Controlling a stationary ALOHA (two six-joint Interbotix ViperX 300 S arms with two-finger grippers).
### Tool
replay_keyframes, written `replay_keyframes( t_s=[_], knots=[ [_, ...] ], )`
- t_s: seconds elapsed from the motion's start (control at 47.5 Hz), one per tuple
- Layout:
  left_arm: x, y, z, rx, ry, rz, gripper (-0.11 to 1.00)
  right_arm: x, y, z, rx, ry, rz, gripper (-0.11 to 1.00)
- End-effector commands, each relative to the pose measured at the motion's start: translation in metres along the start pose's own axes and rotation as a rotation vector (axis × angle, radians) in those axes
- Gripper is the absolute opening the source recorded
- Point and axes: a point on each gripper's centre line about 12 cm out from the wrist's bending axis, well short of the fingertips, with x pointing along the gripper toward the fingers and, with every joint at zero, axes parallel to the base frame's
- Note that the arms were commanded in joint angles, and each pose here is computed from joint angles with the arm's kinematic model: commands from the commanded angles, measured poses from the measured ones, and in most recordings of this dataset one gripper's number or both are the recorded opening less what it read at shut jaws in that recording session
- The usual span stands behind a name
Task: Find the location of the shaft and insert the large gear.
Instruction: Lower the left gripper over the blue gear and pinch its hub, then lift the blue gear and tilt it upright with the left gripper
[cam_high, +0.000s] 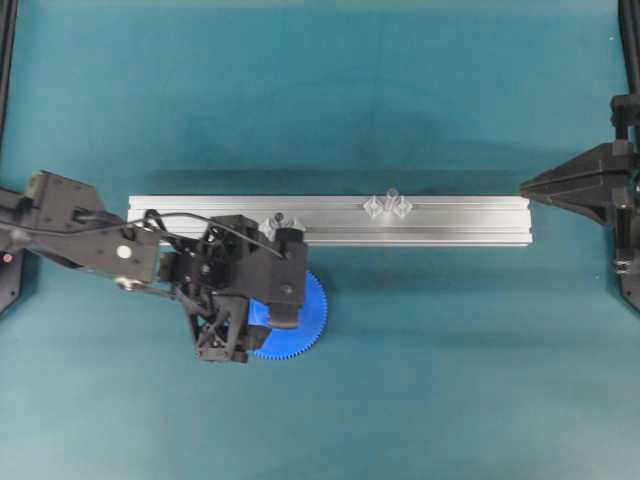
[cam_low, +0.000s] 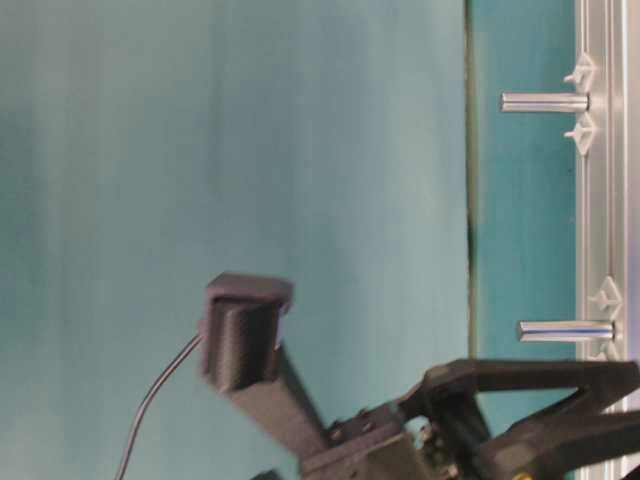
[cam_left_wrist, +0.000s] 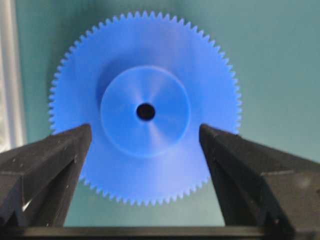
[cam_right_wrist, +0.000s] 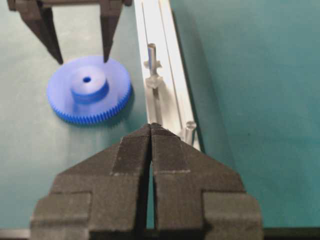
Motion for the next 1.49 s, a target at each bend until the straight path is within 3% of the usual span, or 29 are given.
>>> replay_keyframes(
  t_s=[0.0,1.242,1.389,1.473],
  knots=[
    [-0.001,-0.001,0.011,0.004,-0.028,-0.001,0.91,0.000,0.000,0.004,0.011,-0.011,-0.001,0.02],
    [0.026,0.004,0.002,-0.024,0.044,0.009,0.92,-0.007,0.000,-0.005,0.032,-0.017,0.005,0.01],
    [0.026,0.004,0.002,-0.024,0.047,0.010,0.86,-0.007,0.000,-0.004,0.032,-0.020,0.005,0.02],
    [0.025,0.004,0.003,-0.027,0.044,0.010,0.73,-0.007,0.000,-0.005,0.035,-0.018,0.006,0.01]
  ],
)
